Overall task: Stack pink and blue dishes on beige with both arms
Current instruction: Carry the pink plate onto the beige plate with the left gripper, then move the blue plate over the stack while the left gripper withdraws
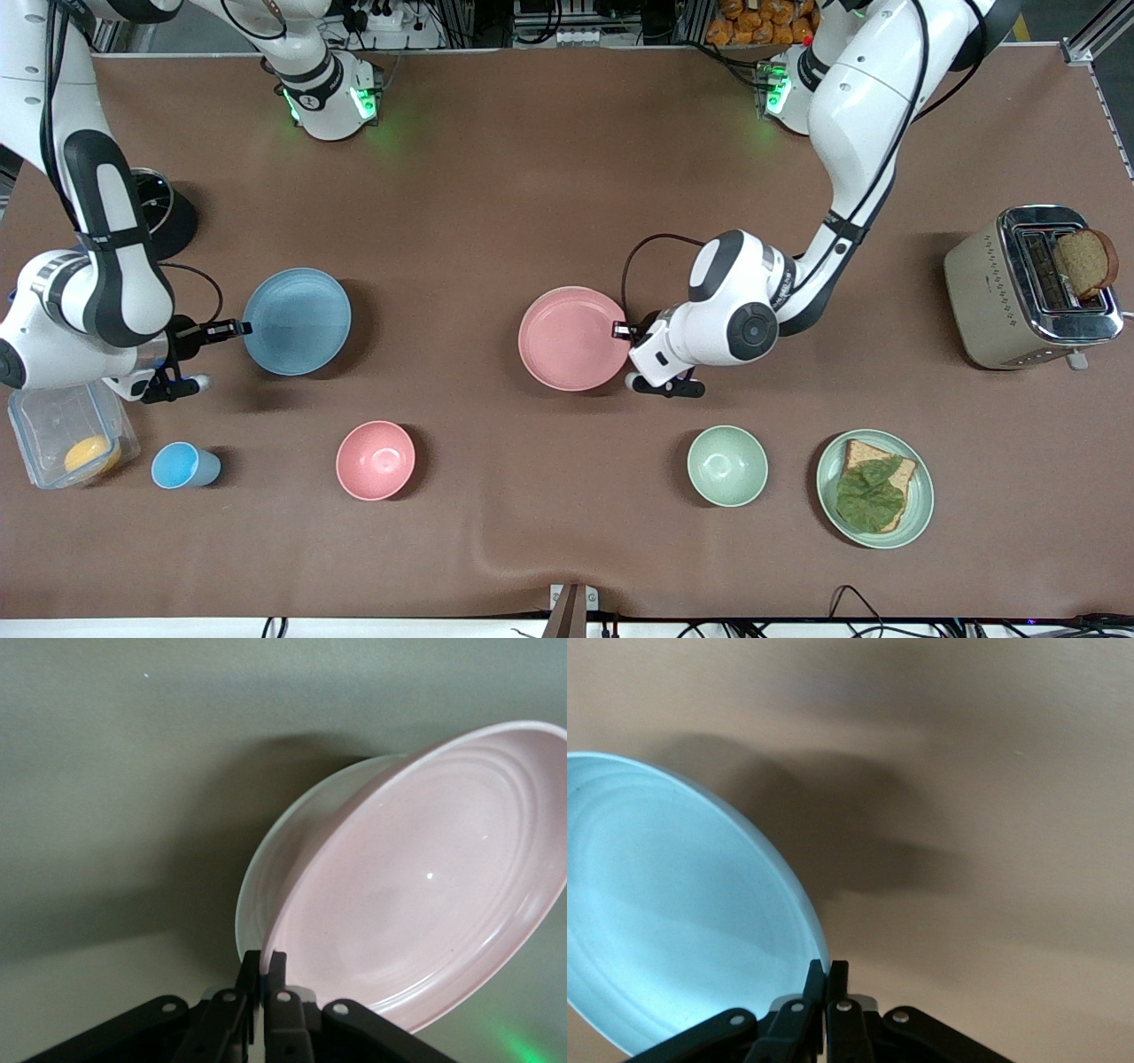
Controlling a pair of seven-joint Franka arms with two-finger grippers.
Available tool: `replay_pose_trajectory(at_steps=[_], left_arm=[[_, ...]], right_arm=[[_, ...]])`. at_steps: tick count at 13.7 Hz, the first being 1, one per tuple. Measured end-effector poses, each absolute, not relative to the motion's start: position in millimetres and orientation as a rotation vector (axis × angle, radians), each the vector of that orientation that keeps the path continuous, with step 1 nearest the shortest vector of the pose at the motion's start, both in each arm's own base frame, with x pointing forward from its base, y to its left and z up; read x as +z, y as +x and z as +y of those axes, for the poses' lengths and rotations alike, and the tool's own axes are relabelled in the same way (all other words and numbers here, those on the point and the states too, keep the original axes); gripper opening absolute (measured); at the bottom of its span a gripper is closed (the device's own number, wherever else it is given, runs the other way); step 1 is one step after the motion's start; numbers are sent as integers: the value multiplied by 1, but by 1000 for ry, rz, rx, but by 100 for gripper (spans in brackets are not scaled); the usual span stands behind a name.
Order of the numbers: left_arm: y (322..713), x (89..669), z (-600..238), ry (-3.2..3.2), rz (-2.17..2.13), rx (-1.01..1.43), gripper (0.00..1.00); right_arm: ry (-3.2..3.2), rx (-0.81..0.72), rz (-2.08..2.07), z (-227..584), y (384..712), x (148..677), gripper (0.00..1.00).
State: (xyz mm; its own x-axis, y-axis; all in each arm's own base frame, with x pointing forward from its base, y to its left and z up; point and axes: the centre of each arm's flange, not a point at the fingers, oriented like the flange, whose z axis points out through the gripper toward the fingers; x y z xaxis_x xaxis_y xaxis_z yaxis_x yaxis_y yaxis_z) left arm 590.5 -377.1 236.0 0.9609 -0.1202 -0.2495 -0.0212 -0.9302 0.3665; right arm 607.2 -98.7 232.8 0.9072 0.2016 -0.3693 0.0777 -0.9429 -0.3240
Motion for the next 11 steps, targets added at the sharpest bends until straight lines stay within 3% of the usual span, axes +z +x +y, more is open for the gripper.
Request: replay_pose_trajectory(at_steps=[7, 11], left_arm=[[586, 204, -375, 2747, -90, -443, 5], [594, 218, -376, 2744, -97, -401, 42]], right_arm=[[-2787, 657, -101, 17, 631, 266, 2], [-2805, 672, -27, 75, 634, 277, 2]])
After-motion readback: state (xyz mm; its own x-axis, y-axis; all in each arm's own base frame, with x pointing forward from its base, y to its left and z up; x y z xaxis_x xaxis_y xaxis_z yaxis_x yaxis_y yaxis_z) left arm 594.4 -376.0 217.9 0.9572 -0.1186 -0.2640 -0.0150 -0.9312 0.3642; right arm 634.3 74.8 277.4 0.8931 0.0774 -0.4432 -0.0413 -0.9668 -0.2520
